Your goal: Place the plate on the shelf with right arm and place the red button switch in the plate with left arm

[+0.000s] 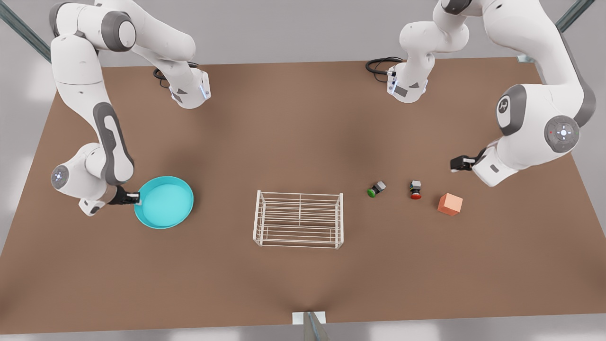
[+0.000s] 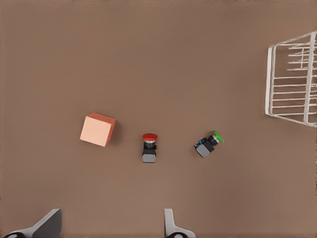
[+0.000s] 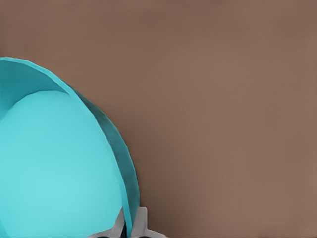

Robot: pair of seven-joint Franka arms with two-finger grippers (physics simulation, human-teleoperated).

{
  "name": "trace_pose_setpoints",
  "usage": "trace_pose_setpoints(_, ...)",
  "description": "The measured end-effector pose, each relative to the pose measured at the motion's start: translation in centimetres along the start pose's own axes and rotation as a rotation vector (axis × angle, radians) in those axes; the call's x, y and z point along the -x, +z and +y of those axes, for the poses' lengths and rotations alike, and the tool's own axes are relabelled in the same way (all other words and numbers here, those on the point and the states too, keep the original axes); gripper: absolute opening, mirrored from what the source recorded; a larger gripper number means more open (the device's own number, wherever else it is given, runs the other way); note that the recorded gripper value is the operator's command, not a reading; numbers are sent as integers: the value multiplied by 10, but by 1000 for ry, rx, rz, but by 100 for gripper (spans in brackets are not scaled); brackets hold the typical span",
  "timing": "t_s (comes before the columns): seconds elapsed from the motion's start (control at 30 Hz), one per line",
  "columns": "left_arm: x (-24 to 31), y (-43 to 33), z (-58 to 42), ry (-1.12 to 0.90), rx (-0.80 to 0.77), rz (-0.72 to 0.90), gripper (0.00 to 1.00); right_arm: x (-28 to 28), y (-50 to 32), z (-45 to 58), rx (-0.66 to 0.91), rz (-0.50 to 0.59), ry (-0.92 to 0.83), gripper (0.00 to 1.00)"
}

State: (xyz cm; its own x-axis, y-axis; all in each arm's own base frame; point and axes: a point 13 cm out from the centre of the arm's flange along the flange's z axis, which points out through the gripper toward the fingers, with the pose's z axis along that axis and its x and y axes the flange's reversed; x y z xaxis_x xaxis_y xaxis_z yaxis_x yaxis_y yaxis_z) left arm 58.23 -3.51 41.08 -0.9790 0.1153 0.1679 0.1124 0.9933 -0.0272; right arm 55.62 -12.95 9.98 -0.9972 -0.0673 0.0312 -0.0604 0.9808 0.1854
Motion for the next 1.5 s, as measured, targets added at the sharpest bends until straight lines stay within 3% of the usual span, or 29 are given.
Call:
trace_pose_setpoints(0.2, -13, 1, -6, 13, -4, 54, 100, 52, -55, 43, 41, -22, -99, 21)
trace_pose_setpoints(0.5, -10, 15, -24, 45, 9, 86, 100, 142, -138, 223, 227, -138, -282, 21)
trace_pose_setpoints(0.8, -7, 1, -21, 20, 21, 50, 100, 189, -133, 419, 382, -129, -369, 21)
trace_pose_setpoints(1.0, 19, 128, -30, 25, 24, 154, 100, 174, -97, 519, 405, -73, -353, 21)
trace_pose_setpoints(1.17, 11, 234, -28, 17, 24, 199, 100, 162, -55, 556, 399, -33, -295, 21)
trace_pose_setpoints(1.5, -8, 330, -24, 3, 24, 97, 100, 152, -8, 562, 324, -6, -210, 21)
